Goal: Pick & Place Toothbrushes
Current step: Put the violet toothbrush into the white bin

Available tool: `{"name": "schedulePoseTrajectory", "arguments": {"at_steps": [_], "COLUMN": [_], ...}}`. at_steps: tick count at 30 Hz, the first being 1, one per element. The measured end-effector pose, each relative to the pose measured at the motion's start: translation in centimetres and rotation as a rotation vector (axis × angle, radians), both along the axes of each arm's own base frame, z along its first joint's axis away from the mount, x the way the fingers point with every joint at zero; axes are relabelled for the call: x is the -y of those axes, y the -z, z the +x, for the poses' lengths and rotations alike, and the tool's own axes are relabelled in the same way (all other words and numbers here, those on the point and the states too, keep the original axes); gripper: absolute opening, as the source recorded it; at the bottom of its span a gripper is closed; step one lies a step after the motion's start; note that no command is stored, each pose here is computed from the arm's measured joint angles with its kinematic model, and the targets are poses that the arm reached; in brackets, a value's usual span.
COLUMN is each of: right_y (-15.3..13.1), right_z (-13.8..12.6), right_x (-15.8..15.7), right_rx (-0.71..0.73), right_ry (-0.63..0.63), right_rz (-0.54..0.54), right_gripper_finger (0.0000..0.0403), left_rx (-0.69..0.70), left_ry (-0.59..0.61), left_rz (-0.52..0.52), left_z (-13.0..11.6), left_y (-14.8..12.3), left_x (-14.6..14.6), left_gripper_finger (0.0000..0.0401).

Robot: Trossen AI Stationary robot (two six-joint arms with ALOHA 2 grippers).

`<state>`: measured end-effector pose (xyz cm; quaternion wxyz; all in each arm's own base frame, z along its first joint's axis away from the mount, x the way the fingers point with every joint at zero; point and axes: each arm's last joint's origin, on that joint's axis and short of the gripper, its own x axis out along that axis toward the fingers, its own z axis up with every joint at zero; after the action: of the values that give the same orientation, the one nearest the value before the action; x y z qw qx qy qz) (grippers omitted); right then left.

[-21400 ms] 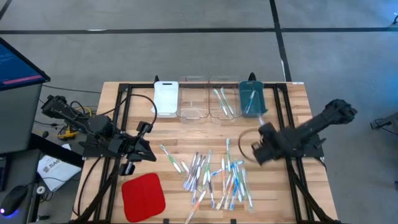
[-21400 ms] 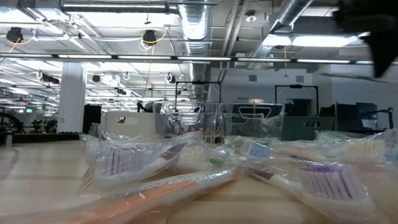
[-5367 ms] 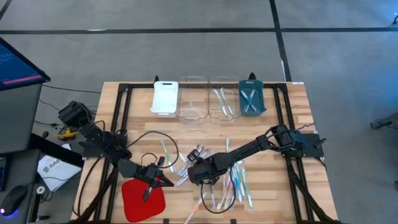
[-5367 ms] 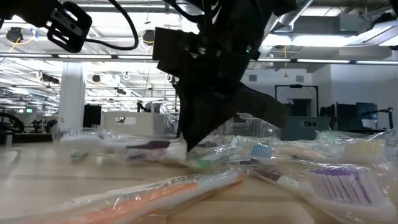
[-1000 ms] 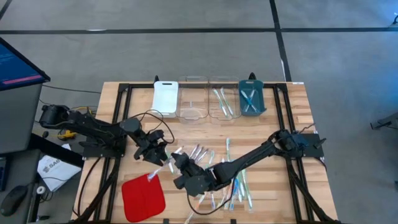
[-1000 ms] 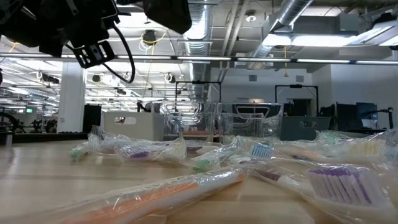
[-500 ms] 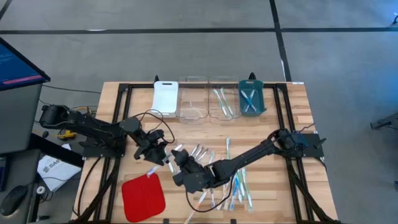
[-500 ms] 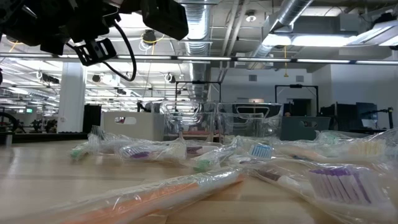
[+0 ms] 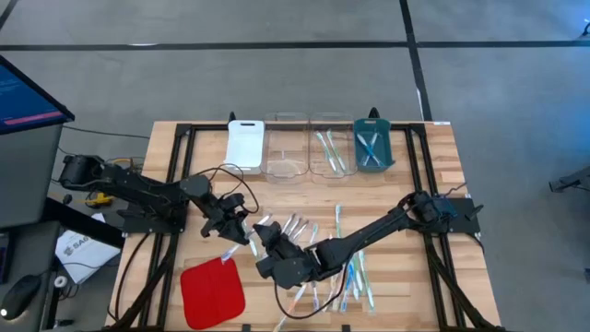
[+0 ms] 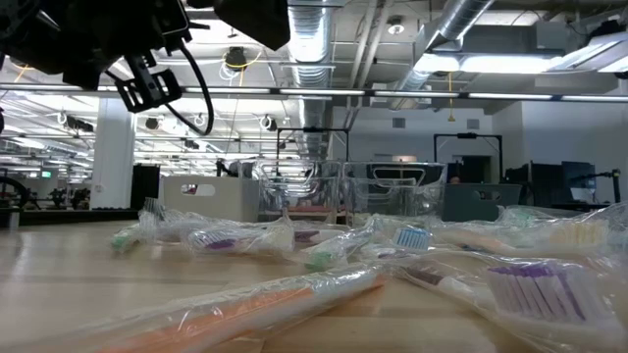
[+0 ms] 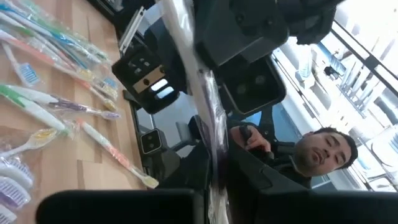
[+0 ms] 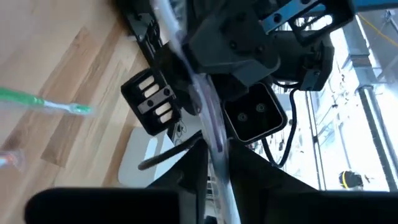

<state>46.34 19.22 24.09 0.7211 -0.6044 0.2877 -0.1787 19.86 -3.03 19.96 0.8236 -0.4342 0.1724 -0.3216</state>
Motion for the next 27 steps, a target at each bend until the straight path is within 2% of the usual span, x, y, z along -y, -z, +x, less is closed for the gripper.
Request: {"name": "schedulePoseTrajectory", "arguments": {"at_steps": [3,9,27], "right_y": [0.0,0.0,-0.2], "right_z": [0.0,-0.3,-1.4], "right_x": [-0.1,-0.8,-2.4], "right_rx": [0.031,0.032,0.040], "right_ry": [0.006,0.006,0.064], "right_rz": [0.033,0.023,-0.036], "right_gripper_finger": [0.0069,0.0085,0.0087], "left_rx": [0.010,0.022,0.054], "left_ry": [-0.008,-0.033,-0.074], "left_rz": [0.015,0.037,0.035], "left_z": [0.2,0.4,0.4], "left_y": [0.2,0.4,0.0], "left_x": [0.2,0.2,0.1], "left_gripper_finger": [0.0017,0.0017,0.0017]}}
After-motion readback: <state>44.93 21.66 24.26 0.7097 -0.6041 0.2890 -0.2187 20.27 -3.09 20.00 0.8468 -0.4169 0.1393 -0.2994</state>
